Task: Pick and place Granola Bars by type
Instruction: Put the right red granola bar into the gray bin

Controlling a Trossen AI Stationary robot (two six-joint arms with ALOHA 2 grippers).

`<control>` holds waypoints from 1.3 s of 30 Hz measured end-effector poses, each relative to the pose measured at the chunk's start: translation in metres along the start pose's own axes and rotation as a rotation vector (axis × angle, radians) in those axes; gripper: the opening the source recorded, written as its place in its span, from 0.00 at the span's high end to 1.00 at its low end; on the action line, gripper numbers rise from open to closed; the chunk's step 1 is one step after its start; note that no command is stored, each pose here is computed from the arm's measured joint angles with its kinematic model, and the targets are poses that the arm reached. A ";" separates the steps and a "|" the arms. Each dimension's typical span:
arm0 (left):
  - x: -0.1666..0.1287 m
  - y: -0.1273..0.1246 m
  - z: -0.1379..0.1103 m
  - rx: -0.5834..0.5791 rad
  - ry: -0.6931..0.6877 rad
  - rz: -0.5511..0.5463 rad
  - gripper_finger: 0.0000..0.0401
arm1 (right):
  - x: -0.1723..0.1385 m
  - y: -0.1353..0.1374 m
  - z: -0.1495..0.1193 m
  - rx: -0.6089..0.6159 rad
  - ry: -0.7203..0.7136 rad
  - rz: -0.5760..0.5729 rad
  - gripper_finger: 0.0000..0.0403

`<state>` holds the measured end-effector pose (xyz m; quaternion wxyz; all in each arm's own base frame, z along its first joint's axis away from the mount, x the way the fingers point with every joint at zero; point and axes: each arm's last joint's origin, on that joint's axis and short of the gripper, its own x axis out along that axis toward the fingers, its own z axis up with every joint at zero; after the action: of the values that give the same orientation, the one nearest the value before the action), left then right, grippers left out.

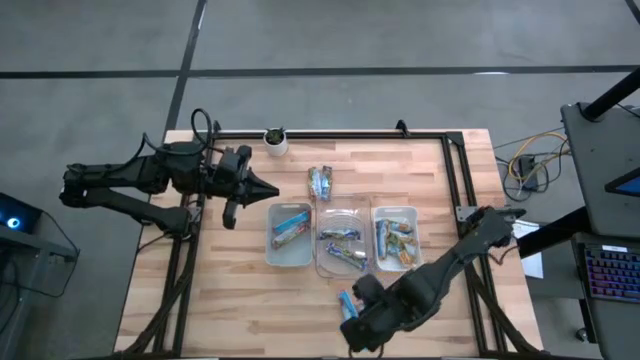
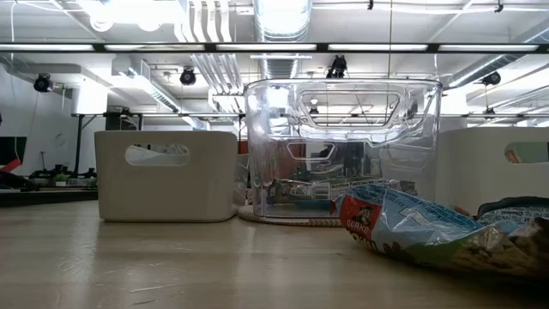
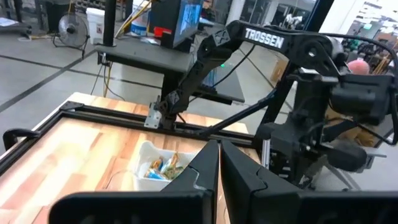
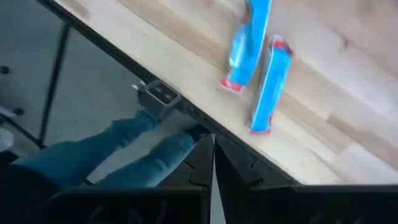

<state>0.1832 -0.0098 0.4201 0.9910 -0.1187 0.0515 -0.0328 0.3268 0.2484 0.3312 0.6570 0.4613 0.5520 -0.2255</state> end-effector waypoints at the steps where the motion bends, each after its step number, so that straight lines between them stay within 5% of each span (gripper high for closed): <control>1: 0.000 0.000 -0.001 0.000 0.007 0.002 1.00 | 0.007 0.001 -0.001 0.007 0.011 -0.016 0.98; 7: 0.000 0.001 -0.003 0.000 0.031 0.007 1.00 | 0.032 0.003 -0.002 0.039 0.023 -0.078 0.90; 22: 0.000 0.001 -0.003 -0.012 0.033 0.006 1.00 | 0.077 -0.001 -0.001 0.085 -0.008 -0.241 0.37; 39: 0.000 0.001 -0.004 -0.033 0.035 0.009 1.00 | 0.145 -0.020 0.013 0.103 0.021 -0.355 0.39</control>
<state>0.1832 -0.0098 0.4165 0.9880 -0.1341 0.0700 -0.0298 0.3592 0.2585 0.1879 0.5769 0.3918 0.6192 -0.3609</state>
